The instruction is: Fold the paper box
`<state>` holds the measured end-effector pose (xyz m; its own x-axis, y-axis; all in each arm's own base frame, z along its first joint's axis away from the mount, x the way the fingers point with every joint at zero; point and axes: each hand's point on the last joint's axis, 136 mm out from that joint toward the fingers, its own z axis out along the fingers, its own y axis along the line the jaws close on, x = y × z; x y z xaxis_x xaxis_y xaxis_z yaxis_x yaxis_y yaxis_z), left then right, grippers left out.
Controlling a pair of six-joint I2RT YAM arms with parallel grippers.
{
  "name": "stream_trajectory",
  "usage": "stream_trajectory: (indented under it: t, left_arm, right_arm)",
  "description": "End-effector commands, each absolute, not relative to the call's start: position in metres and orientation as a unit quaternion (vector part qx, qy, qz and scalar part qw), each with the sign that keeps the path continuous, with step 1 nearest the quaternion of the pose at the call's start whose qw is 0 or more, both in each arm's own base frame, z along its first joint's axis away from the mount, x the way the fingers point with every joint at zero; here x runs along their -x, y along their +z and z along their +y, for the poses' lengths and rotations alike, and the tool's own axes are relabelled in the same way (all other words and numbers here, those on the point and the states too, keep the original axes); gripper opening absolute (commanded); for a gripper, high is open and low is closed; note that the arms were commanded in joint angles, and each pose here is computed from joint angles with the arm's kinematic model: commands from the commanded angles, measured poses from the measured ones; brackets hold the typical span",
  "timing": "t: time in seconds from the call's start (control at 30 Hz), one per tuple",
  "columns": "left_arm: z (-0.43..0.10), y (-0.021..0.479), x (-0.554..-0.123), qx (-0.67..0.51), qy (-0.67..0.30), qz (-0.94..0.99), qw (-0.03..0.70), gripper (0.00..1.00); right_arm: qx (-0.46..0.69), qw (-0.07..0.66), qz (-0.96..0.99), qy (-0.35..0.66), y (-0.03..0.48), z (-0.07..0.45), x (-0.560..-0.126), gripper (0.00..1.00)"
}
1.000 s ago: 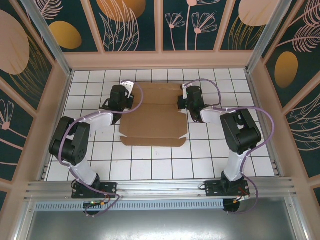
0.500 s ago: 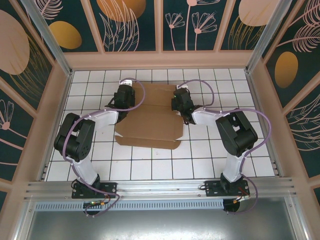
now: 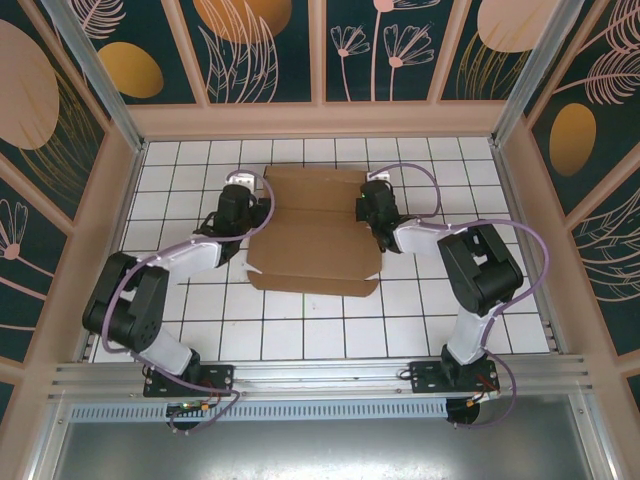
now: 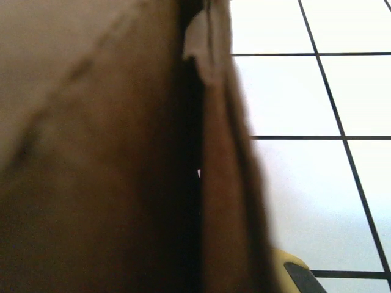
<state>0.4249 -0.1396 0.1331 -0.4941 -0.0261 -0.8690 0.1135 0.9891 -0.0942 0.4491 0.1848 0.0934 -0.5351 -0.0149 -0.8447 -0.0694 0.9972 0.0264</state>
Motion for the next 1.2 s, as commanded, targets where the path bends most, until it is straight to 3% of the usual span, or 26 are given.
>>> stream_trajectory:
  t: [0.0,0.1,0.23,0.5,0.8,1.1,1.17]
  left_arm:
    - [-0.151,0.172,-0.417,-0.028,-0.13,0.828,0.545,0.65]
    - [-0.151,0.199,-0.401,-0.033,-0.158,0.801,0.576,0.65]
    - [-0.14,0.237,-0.396,0.001,-0.175,0.766,0.619,0.74]
    - [-0.14,0.249,-0.446,0.047,-0.18,0.778,0.601,0.74]
    - [-0.146,0.197,-0.463,0.084,-0.233,0.793,0.556,0.63]
    - [-0.139,0.14,-0.444,0.129,-0.26,0.809,0.51,0.51]
    - [-0.139,0.13,-0.441,0.133,-0.26,0.814,0.501,0.48]
  right_arm:
    - [0.019,0.508,0.86,0.03,0.112,0.181,-0.453,0.0]
    - [0.028,0.506,0.862,0.035,0.108,0.182,-0.451,0.0]
    - [0.045,0.505,0.86,0.049,0.104,0.188,-0.447,0.0]
    - [0.061,0.501,0.861,0.063,0.099,0.196,-0.444,0.0]
    - [0.066,0.497,0.863,0.059,0.094,0.197,-0.443,0.0]
    - [0.073,0.495,0.864,0.056,0.093,0.2,-0.438,0.0]
    - [0.073,0.5,0.861,0.062,0.098,0.201,-0.436,0.05]
